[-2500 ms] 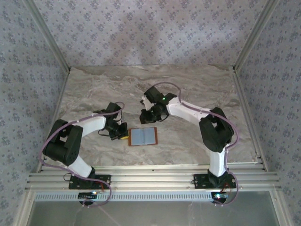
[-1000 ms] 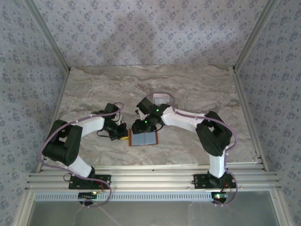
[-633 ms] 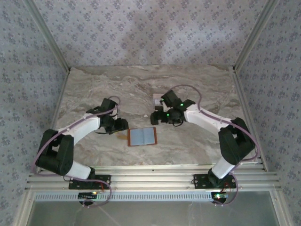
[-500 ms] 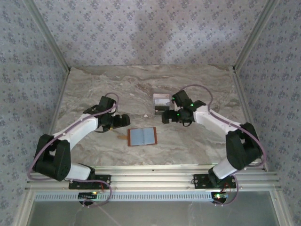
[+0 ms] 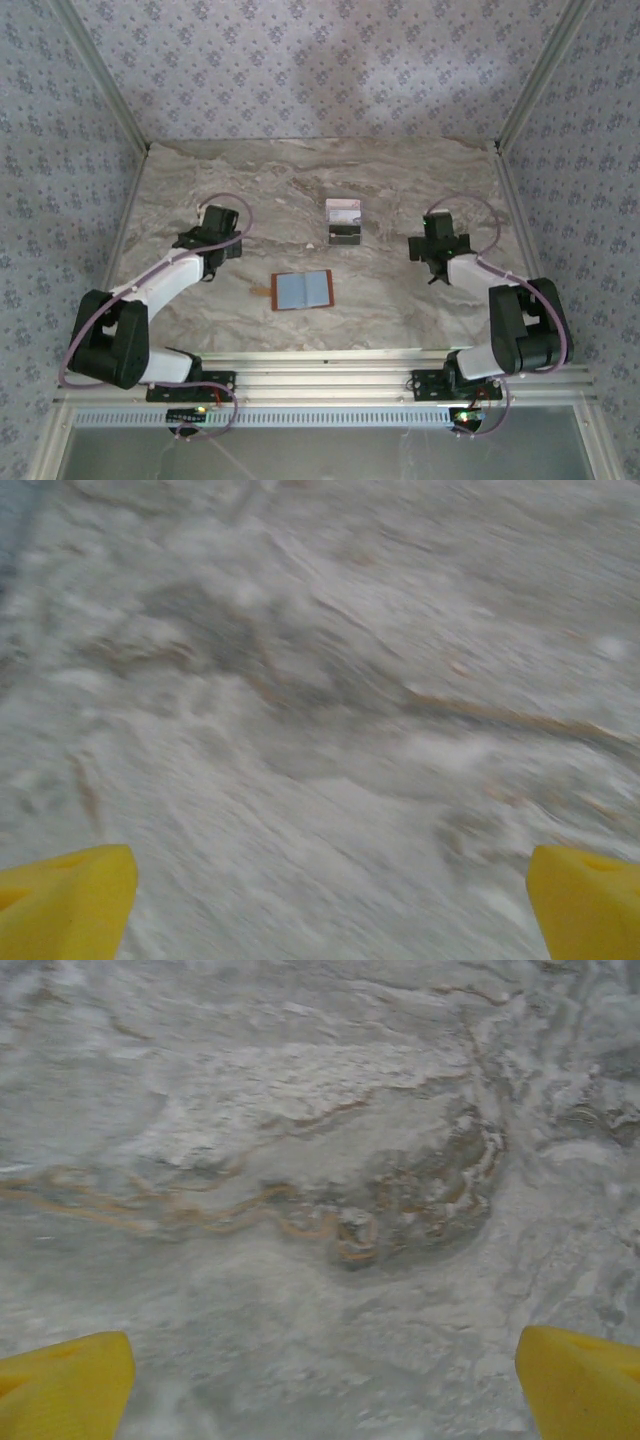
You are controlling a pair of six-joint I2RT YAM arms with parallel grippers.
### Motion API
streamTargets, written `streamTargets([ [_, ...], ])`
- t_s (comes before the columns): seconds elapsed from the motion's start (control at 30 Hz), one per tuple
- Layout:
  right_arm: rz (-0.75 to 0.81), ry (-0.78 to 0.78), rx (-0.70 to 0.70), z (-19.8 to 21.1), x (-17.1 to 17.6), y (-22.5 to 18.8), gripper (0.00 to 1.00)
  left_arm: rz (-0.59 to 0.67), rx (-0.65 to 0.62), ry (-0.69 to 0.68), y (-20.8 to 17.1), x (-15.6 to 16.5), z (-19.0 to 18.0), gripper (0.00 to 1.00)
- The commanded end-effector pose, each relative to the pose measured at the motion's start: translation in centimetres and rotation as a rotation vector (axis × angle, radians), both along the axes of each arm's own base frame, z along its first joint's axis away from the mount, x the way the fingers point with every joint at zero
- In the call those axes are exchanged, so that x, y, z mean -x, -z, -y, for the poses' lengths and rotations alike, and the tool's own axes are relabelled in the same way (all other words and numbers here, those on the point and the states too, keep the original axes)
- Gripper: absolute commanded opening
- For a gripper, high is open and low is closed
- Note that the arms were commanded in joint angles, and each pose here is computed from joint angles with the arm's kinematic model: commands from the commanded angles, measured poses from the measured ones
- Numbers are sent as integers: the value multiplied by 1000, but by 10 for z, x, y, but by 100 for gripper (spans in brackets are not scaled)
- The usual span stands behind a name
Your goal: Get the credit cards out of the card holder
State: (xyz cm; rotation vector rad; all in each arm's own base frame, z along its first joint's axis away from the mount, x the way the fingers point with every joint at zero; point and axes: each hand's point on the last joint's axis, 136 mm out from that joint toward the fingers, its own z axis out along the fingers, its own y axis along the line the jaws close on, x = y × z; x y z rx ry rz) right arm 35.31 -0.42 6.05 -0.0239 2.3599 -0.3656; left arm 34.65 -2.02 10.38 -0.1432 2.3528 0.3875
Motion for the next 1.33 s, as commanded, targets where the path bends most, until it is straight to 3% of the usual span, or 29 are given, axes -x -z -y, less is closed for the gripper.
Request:
streamTargets([
  [0.0,227,-30,15,12,-22,-31,100,196,-116,8,-24,-24,-22,99],
  [0.17,398,-60,-192,17,-31,-48,100,356,37,78,-13,-31,-32,100],
  [0.37,389,-109,-225,13,-39,-24,100,491,159,146,-14,-37,-42,100],
  [0.53,396,-127,-218,9,-37,-22,100,425,204,216,14,-53,-33,99],
  [1.3,397,-119,-213,10,-38,-22,100,415,173,210,15,-51,-31,100],
])
